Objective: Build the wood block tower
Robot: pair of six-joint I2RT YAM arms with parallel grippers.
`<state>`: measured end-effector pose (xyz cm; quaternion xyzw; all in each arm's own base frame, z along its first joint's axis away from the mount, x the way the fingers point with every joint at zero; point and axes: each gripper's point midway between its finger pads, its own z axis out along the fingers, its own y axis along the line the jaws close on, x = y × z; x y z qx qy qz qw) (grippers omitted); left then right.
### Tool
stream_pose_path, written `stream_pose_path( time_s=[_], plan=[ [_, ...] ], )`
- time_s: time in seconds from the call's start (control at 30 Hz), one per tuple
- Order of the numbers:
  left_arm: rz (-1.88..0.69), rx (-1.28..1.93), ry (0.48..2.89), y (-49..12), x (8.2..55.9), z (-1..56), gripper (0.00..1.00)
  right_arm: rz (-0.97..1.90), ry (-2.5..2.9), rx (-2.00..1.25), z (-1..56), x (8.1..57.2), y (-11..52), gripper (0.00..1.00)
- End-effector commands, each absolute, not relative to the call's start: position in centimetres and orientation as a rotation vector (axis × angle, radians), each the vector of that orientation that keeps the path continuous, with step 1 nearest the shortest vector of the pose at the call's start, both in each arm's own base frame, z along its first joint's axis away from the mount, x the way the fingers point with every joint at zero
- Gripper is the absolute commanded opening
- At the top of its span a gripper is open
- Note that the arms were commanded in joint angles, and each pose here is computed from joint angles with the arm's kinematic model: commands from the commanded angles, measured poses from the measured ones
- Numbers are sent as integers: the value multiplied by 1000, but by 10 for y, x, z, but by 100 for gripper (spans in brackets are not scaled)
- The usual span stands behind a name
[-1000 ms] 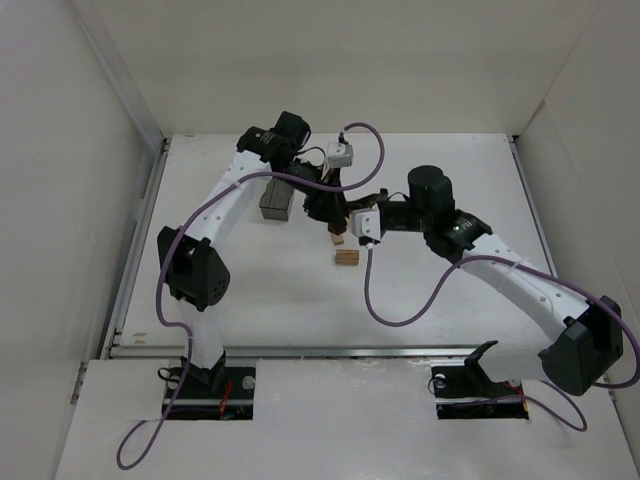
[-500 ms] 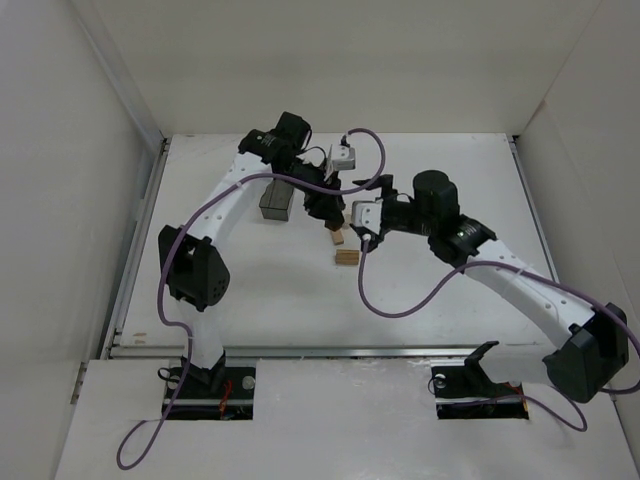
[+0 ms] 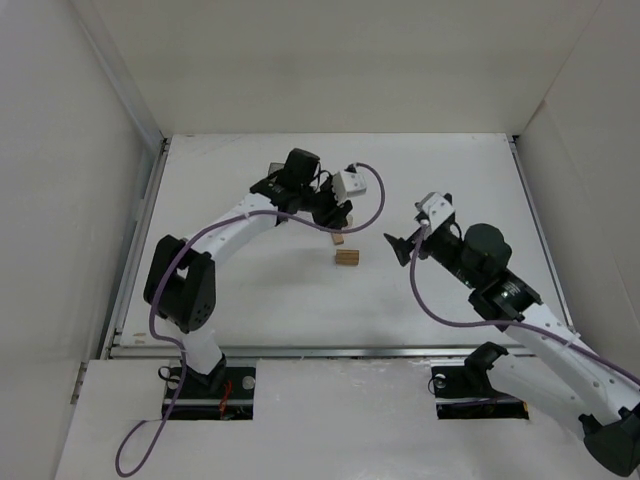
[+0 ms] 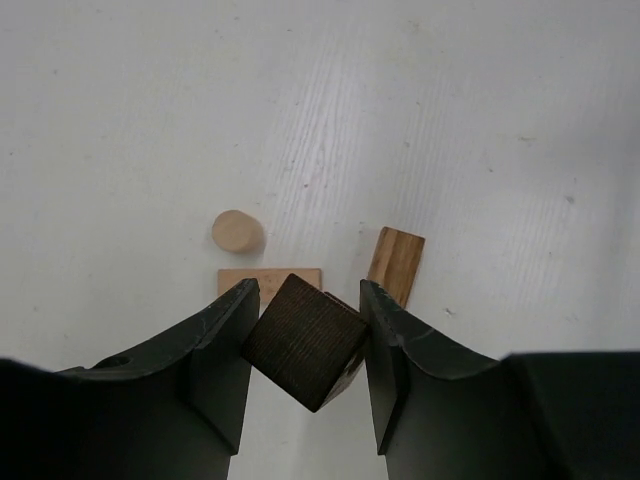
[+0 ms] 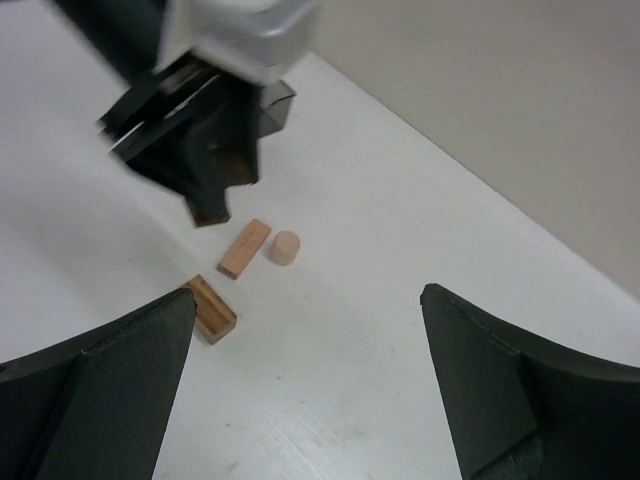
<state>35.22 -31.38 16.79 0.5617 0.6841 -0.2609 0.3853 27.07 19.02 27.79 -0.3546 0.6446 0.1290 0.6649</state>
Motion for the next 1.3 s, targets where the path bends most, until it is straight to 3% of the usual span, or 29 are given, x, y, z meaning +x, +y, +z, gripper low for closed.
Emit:
stream_pose_path(
  time_s=[0.0,0.2,0.37,0.57,1.27],
  plan=[
    [-630,1396,1559,-334,340,209,0,324,1562,-399,297,281,162,100],
    [-730,1346,1584,-347,325,195,0,389,1602,-397,283,274,168,100],
    [-549,1181,1411,-347,327,223,0,464,1613,-365,275,265,172,100],
    [-546,1041,1585,-336,331,197,0,457,1598,-283,273,261,159,100],
    [-534,896,1719,-337,327,132,0,500,1552,-222,260,245,147,100]
  ],
)
